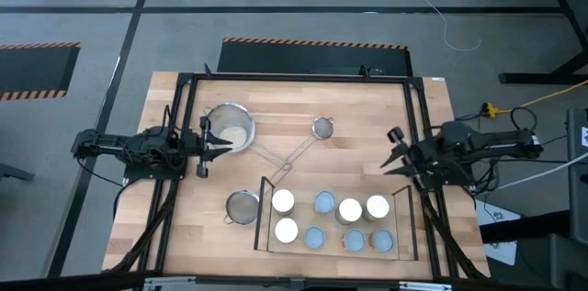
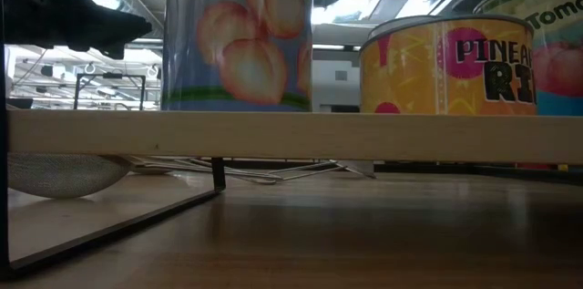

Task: Pick and place cans onto a shelf
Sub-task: Return to Home Position

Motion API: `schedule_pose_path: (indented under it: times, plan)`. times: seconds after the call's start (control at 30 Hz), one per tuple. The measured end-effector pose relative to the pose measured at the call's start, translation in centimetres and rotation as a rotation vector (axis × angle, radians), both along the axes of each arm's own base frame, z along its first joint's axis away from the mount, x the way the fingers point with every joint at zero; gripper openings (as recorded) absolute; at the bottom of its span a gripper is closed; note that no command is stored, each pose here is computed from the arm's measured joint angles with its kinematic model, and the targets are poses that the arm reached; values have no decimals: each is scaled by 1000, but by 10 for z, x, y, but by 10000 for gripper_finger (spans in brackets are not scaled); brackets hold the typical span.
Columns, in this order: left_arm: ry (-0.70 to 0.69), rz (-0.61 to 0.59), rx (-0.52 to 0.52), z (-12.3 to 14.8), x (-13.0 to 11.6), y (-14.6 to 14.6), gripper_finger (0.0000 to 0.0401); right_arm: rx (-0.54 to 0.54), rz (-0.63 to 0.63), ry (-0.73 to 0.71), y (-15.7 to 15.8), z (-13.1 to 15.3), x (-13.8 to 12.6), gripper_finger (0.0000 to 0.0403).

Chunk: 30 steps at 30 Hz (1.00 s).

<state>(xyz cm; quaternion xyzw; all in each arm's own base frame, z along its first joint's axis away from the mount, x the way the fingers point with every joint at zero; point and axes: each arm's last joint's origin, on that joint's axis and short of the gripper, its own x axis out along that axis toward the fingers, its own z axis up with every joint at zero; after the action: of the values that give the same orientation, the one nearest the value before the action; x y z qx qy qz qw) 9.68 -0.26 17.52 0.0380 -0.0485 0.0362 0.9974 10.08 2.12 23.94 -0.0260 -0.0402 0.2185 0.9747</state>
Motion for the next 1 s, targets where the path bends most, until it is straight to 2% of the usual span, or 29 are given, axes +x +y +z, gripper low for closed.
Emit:
schedule_pose_path:
  times: [0.23,0.43,0.77,1.0]
  plan:
    - [0,0,1,0,0,0,69,-32,-103,-71,-9,-27,7,91]
    - [2,0,1,0,0,0,69,-25,-198,-16,-20,-46,10,91]
    - [15,-1,-5,-2,0,0,69,26,-185,23,-27,-62,10,91]
    - [20,-1,-5,-2,0,0,69,30,-173,-39,-26,-60,4,91]
